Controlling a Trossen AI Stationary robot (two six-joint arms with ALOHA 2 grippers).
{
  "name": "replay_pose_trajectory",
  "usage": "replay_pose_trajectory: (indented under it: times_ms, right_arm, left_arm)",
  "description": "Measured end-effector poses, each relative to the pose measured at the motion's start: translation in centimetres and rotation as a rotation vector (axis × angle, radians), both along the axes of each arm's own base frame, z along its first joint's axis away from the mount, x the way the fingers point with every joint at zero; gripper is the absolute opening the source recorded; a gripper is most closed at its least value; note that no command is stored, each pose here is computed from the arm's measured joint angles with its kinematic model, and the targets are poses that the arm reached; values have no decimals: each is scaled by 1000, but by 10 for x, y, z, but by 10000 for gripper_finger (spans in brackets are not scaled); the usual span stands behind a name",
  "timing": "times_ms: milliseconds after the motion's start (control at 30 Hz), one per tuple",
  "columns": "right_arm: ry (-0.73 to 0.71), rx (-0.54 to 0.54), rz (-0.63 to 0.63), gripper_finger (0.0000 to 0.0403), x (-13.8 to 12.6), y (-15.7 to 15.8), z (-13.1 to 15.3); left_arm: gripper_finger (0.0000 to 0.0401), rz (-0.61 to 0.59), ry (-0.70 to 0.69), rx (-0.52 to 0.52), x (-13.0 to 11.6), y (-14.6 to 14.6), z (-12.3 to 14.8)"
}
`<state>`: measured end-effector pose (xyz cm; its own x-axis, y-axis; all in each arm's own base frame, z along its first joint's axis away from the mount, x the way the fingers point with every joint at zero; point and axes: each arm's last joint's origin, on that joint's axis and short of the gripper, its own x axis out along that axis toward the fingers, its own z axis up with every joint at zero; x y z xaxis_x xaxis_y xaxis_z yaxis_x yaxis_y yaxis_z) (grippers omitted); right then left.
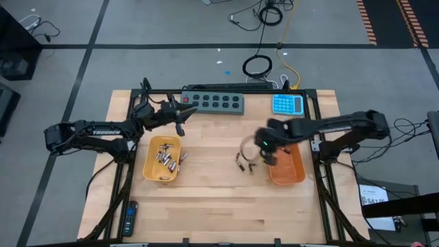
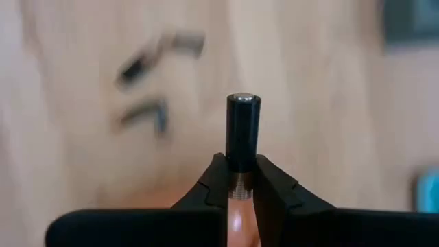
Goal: Sort batteries
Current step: Put the black battery into the orange bin
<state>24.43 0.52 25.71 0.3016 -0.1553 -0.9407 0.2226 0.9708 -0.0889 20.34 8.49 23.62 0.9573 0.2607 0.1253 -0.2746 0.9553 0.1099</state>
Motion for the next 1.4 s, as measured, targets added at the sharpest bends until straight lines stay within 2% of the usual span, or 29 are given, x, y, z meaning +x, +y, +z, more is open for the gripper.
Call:
replay_pose_trajectory:
  times_ms: [200, 400, 500, 600, 800, 867, 933, 1033, 1133, 1233, 1400]
  right_arm:
    - [82, 135, -128, 30, -44, 24, -3]
    - [227, 238, -221, 51, -64, 29, -49]
    - [306, 247, -228, 61, -68, 28, -74]
    - [327, 243, -226, 84, -65, 27, -80]
    - [299, 245, -222, 136, -57, 28, -70]
    - [309, 240, -230, 147, -55, 27, -58]
    - [264, 202, -243, 152, -47, 26, -38]
    - [106, 133, -240, 151, -28, 26, -6]
    - [14, 43, -218, 143, -4, 25, 9]
    - [-18, -7, -173, 133, 24, 26, 5]
    - [-43, 96, -87, 124, 73, 24, -24]
  left_arm:
    - [98, -46, 68, -169, 6, -6, -6]
    - [113, -126, 119, -301, 12, -24, -13]
    - [114, -136, 103, -319, 13, -30, -11]
    - [114, -140, 80, -311, 14, -33, -9]
    - [114, -137, 88, -309, 14, -33, -10]
    - [114, -135, 96, -311, 14, -33, -10]
    - [114, -134, 104, -317, 14, -33, -11]
    - [114, -132, 118, -324, 14, -33, -13]
    - [114, -132, 117, -326, 14, -33, -13]
    - [114, -133, 116, -326, 14, -33, -13]
    - [114, -139, 113, -345, 15, -35, -13]
